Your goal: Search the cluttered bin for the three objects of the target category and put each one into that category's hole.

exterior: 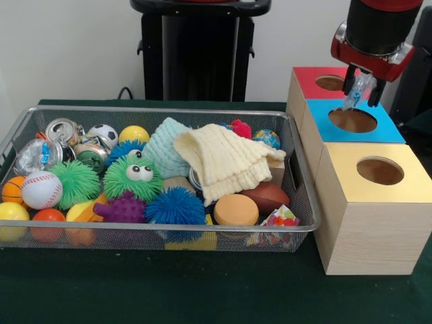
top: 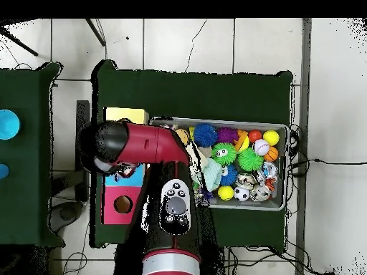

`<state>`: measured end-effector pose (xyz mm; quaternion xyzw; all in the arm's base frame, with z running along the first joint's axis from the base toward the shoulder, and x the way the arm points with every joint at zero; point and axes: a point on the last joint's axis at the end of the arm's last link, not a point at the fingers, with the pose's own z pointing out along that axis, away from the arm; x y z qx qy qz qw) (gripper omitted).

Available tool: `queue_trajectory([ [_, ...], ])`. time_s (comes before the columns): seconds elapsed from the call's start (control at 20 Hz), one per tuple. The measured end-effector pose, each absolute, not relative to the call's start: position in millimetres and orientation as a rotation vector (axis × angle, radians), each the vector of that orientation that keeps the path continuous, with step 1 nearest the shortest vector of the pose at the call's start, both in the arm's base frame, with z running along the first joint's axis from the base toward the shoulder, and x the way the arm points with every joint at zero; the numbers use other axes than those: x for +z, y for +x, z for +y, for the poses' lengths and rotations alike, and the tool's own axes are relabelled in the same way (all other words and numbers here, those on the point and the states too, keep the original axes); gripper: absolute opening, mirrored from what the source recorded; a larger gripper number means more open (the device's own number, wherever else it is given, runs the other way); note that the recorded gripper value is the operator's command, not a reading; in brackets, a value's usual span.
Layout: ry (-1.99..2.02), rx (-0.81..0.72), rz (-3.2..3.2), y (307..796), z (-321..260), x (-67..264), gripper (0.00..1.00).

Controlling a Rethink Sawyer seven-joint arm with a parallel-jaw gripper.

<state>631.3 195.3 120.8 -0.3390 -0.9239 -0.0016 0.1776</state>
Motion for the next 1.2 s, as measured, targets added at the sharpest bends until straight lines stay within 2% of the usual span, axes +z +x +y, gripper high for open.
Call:
queue_trajectory([
  [1.2, -0.969, -0.011, -2.626, 635.2, 190.7, 129.1, 0.0],
])
